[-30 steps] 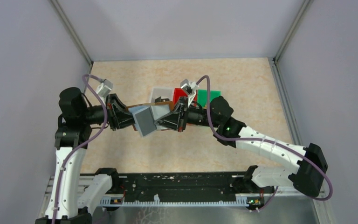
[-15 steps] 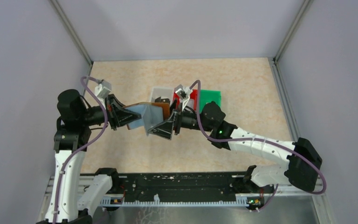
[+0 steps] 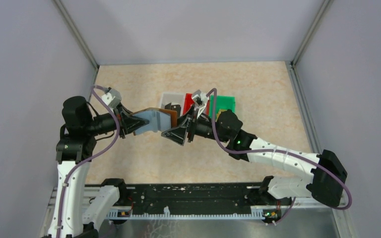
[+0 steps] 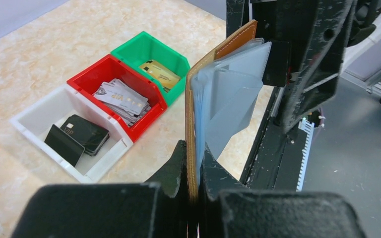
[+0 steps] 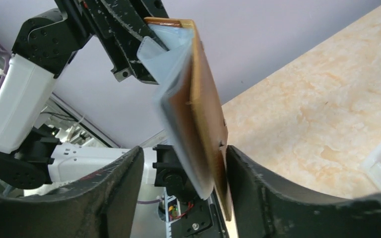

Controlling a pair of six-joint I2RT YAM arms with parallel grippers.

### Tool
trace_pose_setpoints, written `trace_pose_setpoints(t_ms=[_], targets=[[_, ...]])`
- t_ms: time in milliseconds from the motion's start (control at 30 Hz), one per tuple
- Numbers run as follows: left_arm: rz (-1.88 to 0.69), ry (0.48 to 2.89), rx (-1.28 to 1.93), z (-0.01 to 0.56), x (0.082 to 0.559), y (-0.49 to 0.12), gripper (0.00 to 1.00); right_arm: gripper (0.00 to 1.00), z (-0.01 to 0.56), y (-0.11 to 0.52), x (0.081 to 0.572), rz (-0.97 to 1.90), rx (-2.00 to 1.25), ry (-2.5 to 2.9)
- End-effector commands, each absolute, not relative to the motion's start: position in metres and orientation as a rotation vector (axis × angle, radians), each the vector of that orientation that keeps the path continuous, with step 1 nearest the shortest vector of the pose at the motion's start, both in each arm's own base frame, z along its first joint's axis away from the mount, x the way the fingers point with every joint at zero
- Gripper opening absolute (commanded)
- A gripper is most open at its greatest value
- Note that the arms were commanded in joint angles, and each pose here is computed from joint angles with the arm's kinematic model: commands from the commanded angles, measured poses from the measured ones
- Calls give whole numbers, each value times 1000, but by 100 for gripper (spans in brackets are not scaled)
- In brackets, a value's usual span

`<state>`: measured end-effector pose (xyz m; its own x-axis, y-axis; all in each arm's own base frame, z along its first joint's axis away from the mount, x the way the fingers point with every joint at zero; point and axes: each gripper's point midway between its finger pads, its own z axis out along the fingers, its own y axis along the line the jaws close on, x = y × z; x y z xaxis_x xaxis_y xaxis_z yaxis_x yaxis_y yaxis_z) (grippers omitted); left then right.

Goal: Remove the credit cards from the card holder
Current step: Remove the credit card from the card holder.

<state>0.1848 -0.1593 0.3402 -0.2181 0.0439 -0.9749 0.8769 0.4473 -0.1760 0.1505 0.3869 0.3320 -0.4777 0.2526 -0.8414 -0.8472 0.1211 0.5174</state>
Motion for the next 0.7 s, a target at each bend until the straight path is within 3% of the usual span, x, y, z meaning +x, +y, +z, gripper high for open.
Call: trace_pose_setpoints(t_ms=[0,367,400,467,500,567,667], targets=[[-985,1524,900,357,168,-165,0,53,367,382,148,1513,-623,1387],[-1081,1476,983,355,150,-171,2,0,370,366,144,1444,-649,1401],[-1082,1484,980,353,151,-171,12,0,371,365,144,1434,-655,1406],[-1085,1495,980,350,152,-171,47,0,373,364,146,1400,-674,1429],[-1090,1499,979,349,153,-171,59,0,372,363,147,1378,-681,1448],[-1107,1493,988,351,151,-172,71,0,370,361,152,1322,-699,1483],[-1146,1463,1013,356,143,-174,77,0,365,356,160,1231,-713,1540]])
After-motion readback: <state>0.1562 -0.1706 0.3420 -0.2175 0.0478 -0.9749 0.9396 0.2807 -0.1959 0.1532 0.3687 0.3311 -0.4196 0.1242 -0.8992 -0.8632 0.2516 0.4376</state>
